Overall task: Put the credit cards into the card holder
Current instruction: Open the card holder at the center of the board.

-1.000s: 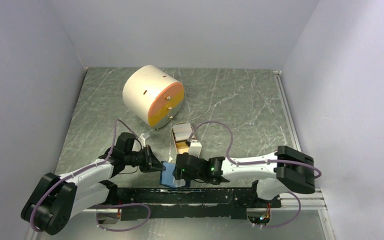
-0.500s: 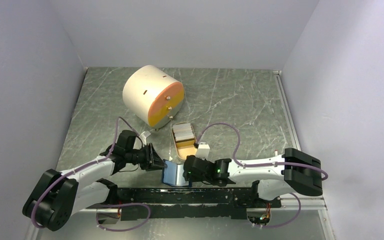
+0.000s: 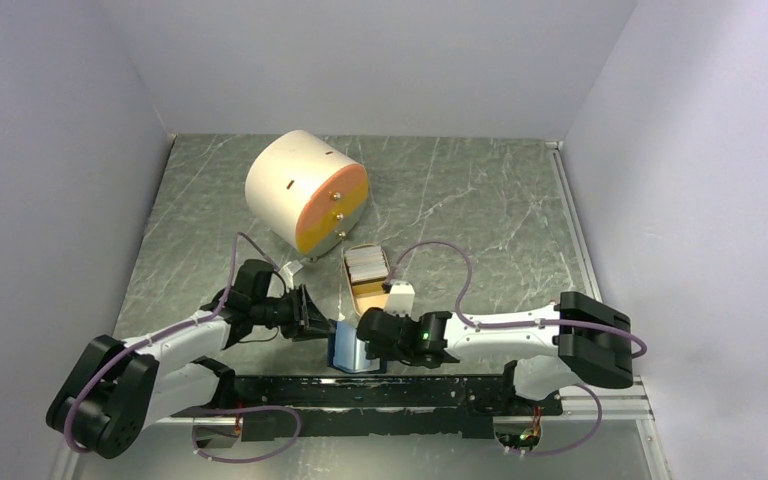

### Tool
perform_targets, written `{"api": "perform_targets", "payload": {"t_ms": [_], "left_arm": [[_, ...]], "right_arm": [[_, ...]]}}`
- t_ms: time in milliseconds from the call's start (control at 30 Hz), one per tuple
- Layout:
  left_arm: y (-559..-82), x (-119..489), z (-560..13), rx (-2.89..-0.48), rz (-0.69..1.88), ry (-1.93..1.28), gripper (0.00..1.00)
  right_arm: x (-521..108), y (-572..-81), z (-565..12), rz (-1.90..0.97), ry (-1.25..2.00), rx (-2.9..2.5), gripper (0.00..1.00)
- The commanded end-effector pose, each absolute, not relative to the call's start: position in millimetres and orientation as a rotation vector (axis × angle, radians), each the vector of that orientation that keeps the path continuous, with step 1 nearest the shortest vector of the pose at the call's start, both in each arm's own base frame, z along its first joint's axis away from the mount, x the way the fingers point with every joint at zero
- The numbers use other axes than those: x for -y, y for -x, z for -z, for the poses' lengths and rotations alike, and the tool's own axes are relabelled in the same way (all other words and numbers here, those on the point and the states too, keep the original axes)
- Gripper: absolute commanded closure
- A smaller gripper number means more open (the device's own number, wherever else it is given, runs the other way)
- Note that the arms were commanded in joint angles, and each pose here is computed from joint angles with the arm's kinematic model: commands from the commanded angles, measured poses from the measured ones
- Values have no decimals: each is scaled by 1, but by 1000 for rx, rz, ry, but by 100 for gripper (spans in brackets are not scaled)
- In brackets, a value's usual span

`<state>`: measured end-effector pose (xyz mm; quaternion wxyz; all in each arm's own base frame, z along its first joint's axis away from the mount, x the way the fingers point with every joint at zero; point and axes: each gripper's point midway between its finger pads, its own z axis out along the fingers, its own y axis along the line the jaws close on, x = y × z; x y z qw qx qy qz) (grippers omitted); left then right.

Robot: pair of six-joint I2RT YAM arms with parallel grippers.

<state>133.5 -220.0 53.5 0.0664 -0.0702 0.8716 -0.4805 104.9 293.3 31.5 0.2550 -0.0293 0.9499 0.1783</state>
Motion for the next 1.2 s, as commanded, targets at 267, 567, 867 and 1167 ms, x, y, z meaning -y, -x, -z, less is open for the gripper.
{"api": "perform_targets", "payload": {"t_ms": [267,567,867,1167], "left_arm": [[-130,229,-74,-2545,1582,131,46],[-121,234,-67,-2539,1672,123,33],[-123,237,-72,-2535,1638,96,30],[-129,229,-62,-2616,1478,124,32]], "right_arm": [[-309,-112,-39,-436,143,-2568,43],[-332,-114,-44,-523,164,-2546,38],[-347,-114,-50,-598,179,-2517,35],[-357,-116,-55,-638,190,-2493,35]]}}
